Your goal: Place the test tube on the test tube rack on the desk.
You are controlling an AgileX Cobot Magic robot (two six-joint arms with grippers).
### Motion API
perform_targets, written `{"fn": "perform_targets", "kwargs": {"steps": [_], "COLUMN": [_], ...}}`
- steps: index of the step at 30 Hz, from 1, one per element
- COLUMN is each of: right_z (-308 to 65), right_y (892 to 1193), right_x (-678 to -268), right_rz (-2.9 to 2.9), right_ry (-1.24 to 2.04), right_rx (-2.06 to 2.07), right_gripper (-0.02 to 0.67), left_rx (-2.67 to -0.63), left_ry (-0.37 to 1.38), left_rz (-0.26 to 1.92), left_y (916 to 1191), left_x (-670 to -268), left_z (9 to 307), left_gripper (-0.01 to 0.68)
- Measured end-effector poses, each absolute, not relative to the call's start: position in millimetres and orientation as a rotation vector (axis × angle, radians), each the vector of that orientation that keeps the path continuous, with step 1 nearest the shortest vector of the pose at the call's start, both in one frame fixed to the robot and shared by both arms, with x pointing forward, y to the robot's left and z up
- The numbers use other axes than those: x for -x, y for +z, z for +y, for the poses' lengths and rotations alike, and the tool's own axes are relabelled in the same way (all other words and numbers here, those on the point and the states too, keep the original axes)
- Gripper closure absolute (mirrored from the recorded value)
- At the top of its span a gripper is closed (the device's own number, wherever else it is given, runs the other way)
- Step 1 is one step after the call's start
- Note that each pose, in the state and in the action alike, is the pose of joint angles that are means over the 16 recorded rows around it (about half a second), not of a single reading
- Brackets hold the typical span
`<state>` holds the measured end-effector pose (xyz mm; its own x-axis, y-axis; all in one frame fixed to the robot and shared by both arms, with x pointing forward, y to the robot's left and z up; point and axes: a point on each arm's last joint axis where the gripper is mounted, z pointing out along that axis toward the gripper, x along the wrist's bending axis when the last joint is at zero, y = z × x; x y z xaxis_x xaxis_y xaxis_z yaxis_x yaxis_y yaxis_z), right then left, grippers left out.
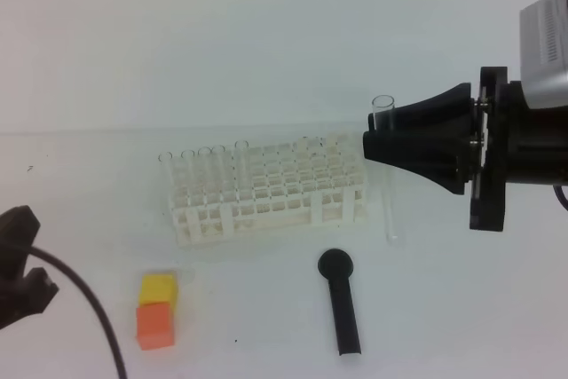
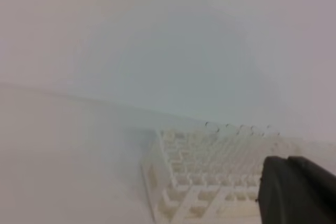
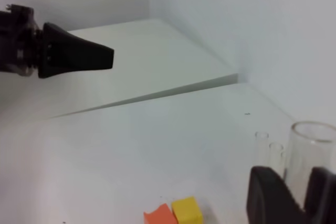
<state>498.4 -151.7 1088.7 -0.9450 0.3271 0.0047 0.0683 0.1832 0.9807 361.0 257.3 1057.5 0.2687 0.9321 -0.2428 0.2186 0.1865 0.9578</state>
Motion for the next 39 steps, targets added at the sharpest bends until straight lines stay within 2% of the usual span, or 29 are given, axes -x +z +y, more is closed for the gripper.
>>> {"fn": "perform_targets", "kwargs": {"steps": [8,22,39], "right_z": [-151.0,-150.9,-150.9], "right_y": [1089.3,1089.4,1090.6], "right_x": [-496.6,-496.3,-497.0], "right_rz": [2.255,2.255,2.242], "right_ry": [1.864,1.867,1.885], "right_rx": [-0.360,-0.354,-0.380], "right_gripper": [0.524,0.524,0.524], "left_rx": [-1.253,-1.206,-1.076], "left_ry": [0.777,0.878,0.980], "left_rz": [1.225,1.383,1.503], "left_y": [1050.6,1004.0,1001.5], "left_x": [-349.0,-331.8,-331.1], "left_z": [267.7,289.8,305.1], "left_gripper": [0.674,0.674,0.674]}}
